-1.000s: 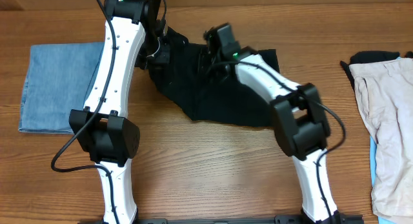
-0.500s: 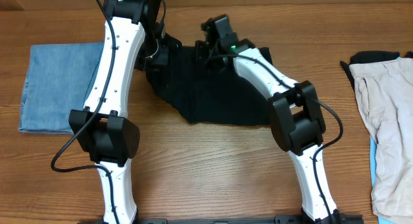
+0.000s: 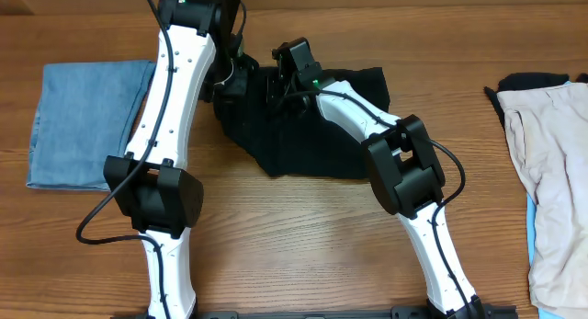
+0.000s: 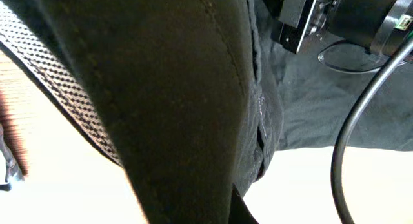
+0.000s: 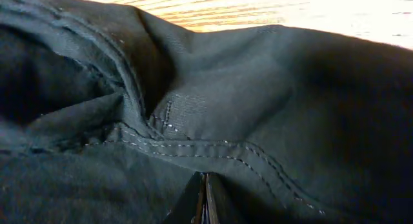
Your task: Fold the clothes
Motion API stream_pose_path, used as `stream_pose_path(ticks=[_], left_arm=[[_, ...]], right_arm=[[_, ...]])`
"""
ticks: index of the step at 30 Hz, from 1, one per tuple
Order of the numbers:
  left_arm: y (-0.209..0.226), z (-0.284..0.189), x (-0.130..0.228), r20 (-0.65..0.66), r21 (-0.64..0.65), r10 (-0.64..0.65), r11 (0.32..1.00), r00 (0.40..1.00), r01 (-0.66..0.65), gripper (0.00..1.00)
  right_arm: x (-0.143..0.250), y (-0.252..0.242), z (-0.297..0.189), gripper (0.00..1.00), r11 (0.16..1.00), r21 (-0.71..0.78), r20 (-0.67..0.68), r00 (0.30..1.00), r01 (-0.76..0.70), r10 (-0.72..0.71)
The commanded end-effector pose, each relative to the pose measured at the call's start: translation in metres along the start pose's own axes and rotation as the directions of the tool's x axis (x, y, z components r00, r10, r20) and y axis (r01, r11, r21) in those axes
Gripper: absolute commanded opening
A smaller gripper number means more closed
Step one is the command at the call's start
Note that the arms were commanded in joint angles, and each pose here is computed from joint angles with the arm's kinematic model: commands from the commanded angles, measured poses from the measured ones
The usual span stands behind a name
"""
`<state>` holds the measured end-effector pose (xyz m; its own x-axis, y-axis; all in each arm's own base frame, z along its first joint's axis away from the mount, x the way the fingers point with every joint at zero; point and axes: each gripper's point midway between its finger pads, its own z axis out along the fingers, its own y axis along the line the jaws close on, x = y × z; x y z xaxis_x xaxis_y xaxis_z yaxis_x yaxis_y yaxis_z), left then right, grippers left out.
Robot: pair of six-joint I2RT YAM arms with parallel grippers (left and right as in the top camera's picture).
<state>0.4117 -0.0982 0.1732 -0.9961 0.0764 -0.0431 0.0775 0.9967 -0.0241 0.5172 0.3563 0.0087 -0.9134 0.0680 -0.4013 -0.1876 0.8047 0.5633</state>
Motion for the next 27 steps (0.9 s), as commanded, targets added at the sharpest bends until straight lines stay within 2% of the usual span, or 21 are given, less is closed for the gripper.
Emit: stream_pose_path(ticks=[1, 5, 7, 9, 10, 13, 16, 20, 27], left_arm=[[-0.004, -0.019, -0.001, 0.058, -0.021, 0.011, 1.0, 0.998, -0.009, 0.04], [-0.002, -0.019, -0.004, 0.074, -0.062, 0.019, 0.998, 0.997, -0.015, 0.04], [-0.008, -0.02, -0.008, 0.093, -0.063, 0.032, 0.998, 0.995, -0.026, 0.04], [-0.012, -0.02, -0.01, 0.103, -0.062, 0.042, 0.997, 0.994, -0.036, 0.04], [-0.015, -0.02, -0.01, 0.105, -0.061, 0.054, 0.997, 0.993, -0.047, 0.04], [-0.024, -0.02, -0.009, 0.107, -0.061, 0.076, 0.996, 0.991, -0.07, 0.04], [-0.037, -0.021, -0.01, 0.127, -0.097, 0.121, 0.989, 0.985, -0.109, 0.04], [-0.055, -0.021, -0.007, 0.135, -0.114, 0.191, 0.978, 0.972, -0.176, 0.04], [-0.102, -0.023, -0.006, 0.182, -0.114, 0.349, 0.936, 0.919, -0.333, 0.04]], right_arm=[[-0.006, 0.007, 0.002, 0.04, 0.998, 0.0, 0.017, 0.998, 0.062, -0.062], [-0.045, 0.025, -0.057, 0.04, 0.991, 0.009, 0.056, 0.989, 0.133, -0.134], [-0.064, 0.02, -0.101, 0.04, 0.993, 0.055, 0.068, 0.991, 0.109, -0.113], [-0.07, 0.006, -0.136, 0.04, 0.994, 0.097, 0.052, 0.997, 0.059, -0.064], [-0.066, -0.015, -0.164, 0.04, 0.989, 0.15, 0.015, 1.0, 0.0, -0.002], [-0.047, -0.073, -0.198, 0.04, 0.943, 0.319, -0.056, 0.992, -0.094, 0.117], [-0.027, -0.114, -0.214, 0.04, 0.921, 0.38, -0.15, 0.978, -0.079, 0.145], [-0.004, -0.159, -0.221, 0.04, 0.868, 0.483, -0.182, 0.956, -0.115, 0.228], [0.044, -0.199, -0.195, 0.04, 0.845, 0.524, -0.248, 0.93, -0.108, 0.272]])
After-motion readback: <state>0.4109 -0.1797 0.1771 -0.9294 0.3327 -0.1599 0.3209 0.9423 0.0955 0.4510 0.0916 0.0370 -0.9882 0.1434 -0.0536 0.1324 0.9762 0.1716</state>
